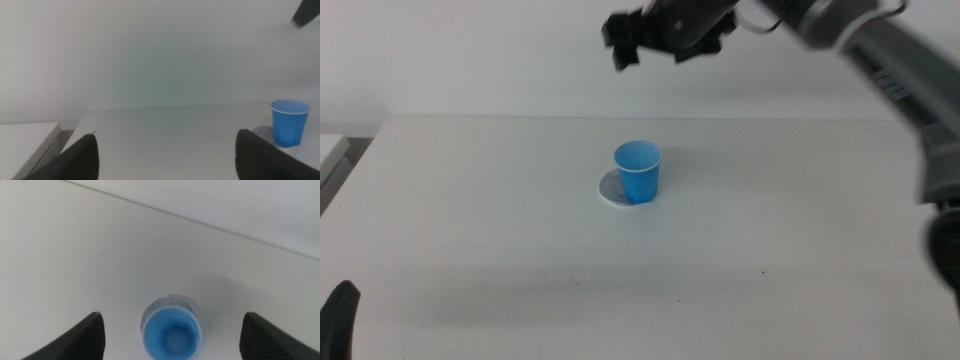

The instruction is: Place an empty cup on a cup mat.

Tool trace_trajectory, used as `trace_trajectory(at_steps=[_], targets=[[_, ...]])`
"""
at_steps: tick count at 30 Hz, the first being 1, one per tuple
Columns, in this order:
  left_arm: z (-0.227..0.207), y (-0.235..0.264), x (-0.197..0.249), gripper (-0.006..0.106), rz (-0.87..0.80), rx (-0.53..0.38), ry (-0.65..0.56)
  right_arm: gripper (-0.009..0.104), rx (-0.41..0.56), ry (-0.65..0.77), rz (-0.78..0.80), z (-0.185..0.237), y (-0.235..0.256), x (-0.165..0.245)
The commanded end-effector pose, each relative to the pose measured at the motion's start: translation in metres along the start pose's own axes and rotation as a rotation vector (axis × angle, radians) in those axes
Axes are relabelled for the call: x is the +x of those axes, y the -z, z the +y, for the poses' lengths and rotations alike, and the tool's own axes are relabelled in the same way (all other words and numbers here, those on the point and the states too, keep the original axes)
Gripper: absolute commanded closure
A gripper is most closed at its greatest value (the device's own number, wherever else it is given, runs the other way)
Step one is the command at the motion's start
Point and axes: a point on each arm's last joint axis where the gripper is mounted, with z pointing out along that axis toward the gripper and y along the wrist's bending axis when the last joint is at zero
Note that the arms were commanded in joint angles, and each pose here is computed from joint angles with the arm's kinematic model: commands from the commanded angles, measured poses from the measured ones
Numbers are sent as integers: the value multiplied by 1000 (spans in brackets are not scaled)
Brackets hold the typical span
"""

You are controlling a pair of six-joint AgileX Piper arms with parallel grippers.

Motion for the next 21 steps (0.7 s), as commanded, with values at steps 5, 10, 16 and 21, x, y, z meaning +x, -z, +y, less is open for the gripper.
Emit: trace_trajectory(at_steps=[5,10,16,21], targets=[[0,0,-1,7,-7,5,5,13,22,78,-57,-10,86,7],[0,0,-1,7,-7,5,5,13,-2,85,-176,-25,146,40],[0,0,-1,7,-7,5,5,13,-23,51,-301,-48,198,105],[0,0,-1,7,-7,5,5,12,28,21,-421,-76,220,164]])
